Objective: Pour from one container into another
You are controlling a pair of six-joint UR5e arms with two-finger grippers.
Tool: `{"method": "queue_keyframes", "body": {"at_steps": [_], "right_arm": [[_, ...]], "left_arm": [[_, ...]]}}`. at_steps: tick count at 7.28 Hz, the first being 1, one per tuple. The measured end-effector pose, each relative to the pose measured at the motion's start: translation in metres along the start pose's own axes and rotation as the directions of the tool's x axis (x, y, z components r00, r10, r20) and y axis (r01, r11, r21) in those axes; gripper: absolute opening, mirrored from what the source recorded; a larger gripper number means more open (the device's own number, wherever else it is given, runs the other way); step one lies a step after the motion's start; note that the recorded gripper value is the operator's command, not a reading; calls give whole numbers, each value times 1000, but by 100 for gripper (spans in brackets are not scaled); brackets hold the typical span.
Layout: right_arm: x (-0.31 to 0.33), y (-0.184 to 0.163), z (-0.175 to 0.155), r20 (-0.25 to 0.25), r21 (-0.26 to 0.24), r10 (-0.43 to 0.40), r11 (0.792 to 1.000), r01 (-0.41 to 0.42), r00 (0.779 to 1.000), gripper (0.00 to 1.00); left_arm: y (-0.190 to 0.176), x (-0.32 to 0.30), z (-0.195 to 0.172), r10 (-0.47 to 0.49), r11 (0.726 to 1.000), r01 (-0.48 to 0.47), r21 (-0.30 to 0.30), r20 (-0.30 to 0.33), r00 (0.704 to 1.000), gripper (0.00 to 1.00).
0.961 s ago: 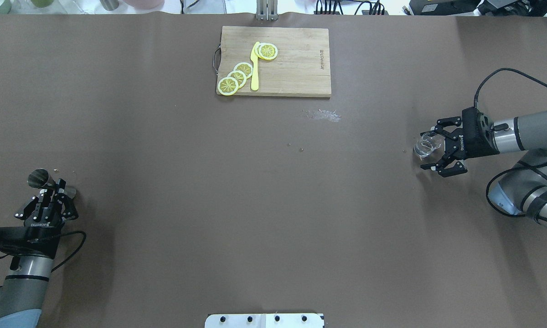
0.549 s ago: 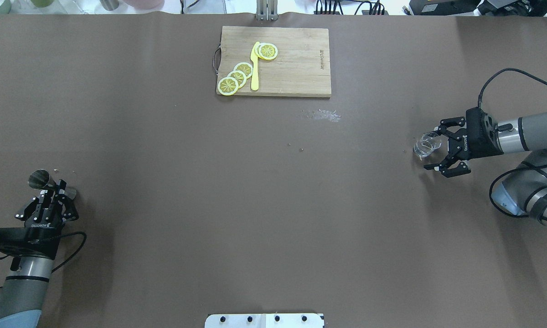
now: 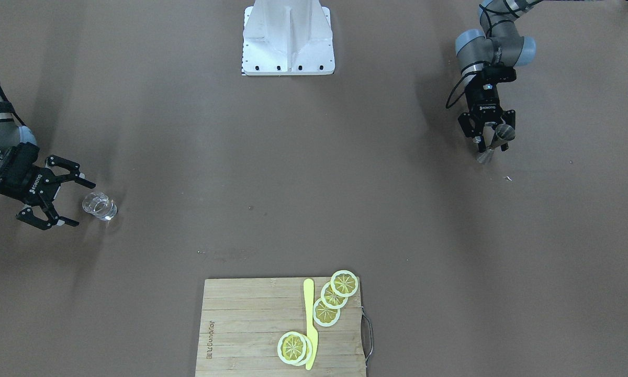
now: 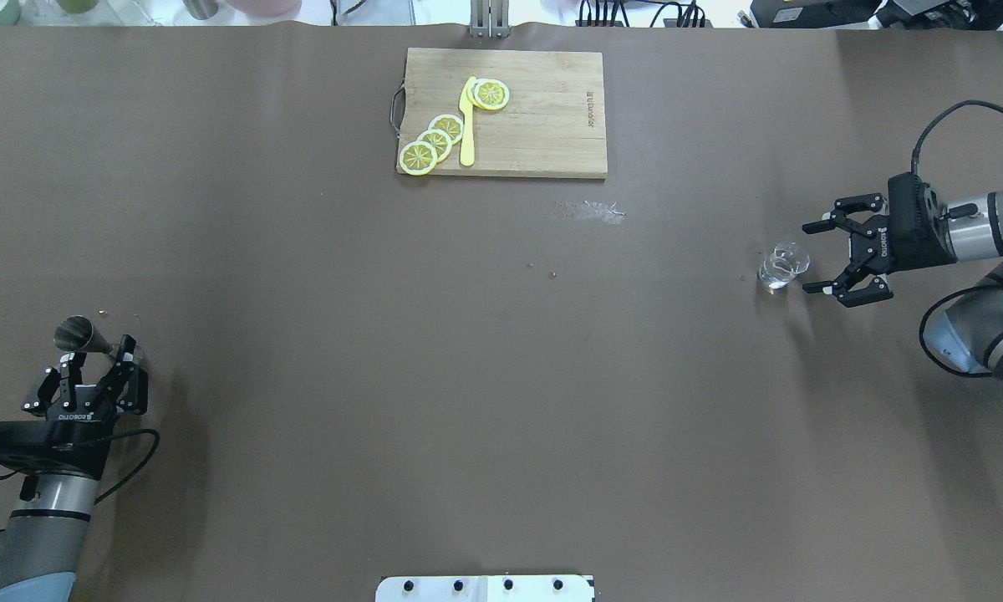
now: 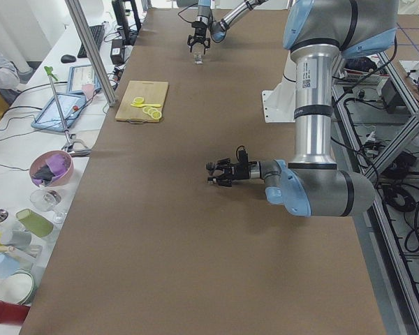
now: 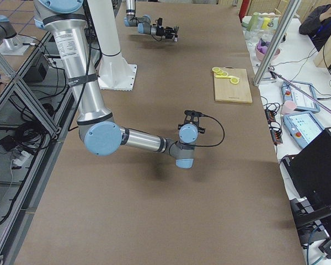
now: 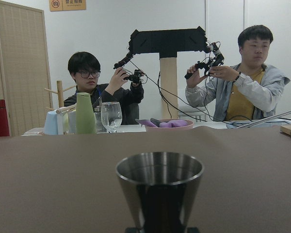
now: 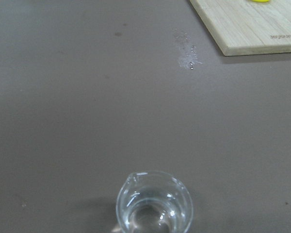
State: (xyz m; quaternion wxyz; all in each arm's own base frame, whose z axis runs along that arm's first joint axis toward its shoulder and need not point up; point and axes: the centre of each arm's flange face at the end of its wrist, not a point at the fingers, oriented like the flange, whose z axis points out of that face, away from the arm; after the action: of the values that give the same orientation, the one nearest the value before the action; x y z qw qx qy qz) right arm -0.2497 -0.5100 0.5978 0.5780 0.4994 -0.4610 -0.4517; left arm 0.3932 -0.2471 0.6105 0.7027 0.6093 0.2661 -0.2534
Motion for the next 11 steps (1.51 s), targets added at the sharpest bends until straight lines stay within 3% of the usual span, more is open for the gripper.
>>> {"method": "queue_keyframes", "body": {"at_steps": [2, 3, 4, 6, 8, 9, 11], "right_arm": [[17, -12, -25, -23, 20, 24, 1000, -24, 999, 100], [23, -25, -36, -37, 42, 74, 996, -72, 997, 100], [28, -38, -47, -54, 67, 140, 988, -136, 989, 100], [53, -65, -82, -131, 108, 272, 960, -259, 953, 100], [84, -89, -127, -235, 103, 387, 922, -373, 891, 100], [98, -98, -143, -282, 85, 453, 890, -448, 846, 100], [124, -100, -169, -377, 44, 583, 788, -615, 720, 100]], "left_arm": [[-3, -5, -16, 18, 1000, -17, 13, -28, 999, 99], [-6, -4, -29, 22, 999, -20, 30, -54, 998, 99], [-9, -9, -46, 35, 998, -31, 51, -88, 995, 99], [-14, -40, -81, 51, 998, -45, 35, -173, 984, 99], [-20, -75, -87, 38, 999, -35, 19, -206, 978, 99], [-21, -102, -84, 46, 999, -40, 30, -211, 976, 99], [-28, -160, -71, 32, 999, -25, 35, -210, 977, 99]]}}
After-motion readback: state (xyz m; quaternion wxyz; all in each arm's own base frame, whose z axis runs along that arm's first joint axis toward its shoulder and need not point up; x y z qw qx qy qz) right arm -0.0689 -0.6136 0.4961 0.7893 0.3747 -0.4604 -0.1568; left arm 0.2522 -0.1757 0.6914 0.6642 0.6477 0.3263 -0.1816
